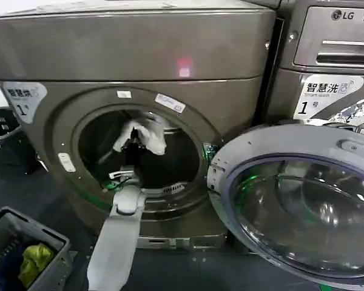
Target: Grasp the clothes from the dryer.
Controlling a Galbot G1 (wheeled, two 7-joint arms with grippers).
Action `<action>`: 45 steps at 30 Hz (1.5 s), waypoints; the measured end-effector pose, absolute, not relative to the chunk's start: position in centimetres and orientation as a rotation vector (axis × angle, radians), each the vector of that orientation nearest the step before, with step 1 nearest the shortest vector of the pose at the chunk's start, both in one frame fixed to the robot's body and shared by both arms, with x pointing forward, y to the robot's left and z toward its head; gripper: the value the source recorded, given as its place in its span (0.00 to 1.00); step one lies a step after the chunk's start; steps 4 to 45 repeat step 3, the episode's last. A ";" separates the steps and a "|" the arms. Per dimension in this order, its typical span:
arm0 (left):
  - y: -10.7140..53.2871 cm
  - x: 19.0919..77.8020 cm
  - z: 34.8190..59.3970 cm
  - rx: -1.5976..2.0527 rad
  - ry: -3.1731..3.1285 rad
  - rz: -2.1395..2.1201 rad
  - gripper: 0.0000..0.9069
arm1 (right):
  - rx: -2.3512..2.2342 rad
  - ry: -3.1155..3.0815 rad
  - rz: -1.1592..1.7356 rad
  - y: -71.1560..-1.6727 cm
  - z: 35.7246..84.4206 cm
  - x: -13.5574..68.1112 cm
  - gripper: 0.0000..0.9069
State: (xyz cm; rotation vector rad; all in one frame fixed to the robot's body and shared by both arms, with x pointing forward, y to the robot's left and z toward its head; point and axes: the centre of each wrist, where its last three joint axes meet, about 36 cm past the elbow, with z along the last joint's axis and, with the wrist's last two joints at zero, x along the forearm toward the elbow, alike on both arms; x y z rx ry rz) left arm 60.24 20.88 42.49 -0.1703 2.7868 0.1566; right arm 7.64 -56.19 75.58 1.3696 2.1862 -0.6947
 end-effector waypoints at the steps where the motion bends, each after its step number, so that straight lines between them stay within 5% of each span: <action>1: 20.9 60.2 42.5 -0.166 2.787 0.161 0.00 | 1.371 2.188 -0.695 -56.1 75.6 7.6 1.00; 45: 20.9 60.3 42.4 -0.161 2.790 0.166 0.00 | 1.372 2.192 -0.695 -56.1 75.5 7.6 1.00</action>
